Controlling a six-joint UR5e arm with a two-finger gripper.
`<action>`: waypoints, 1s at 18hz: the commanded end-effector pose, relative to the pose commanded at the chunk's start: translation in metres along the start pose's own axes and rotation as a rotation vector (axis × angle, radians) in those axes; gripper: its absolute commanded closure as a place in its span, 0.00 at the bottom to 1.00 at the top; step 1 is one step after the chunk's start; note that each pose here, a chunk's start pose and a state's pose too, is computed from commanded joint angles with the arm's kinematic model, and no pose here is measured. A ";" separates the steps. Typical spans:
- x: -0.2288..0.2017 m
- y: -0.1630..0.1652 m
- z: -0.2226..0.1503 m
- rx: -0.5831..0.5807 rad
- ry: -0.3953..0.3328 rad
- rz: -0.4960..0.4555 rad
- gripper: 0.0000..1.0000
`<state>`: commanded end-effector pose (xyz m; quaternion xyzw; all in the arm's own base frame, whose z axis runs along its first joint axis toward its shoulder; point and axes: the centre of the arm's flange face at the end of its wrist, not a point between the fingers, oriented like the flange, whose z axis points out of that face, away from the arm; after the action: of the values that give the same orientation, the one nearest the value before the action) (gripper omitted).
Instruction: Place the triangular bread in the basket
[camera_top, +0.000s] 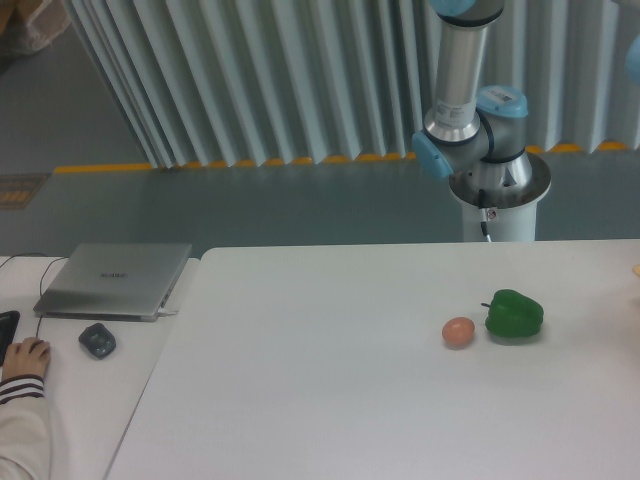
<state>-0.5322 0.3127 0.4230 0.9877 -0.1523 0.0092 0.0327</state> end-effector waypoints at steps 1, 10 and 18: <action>-0.004 0.004 0.002 0.000 -0.025 0.009 0.79; -0.021 -0.013 0.032 0.013 -0.073 0.018 0.00; -0.016 -0.033 0.027 0.045 -0.101 0.053 0.00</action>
<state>-0.5377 0.3473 0.3940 0.9831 -0.1796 -0.0364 0.0025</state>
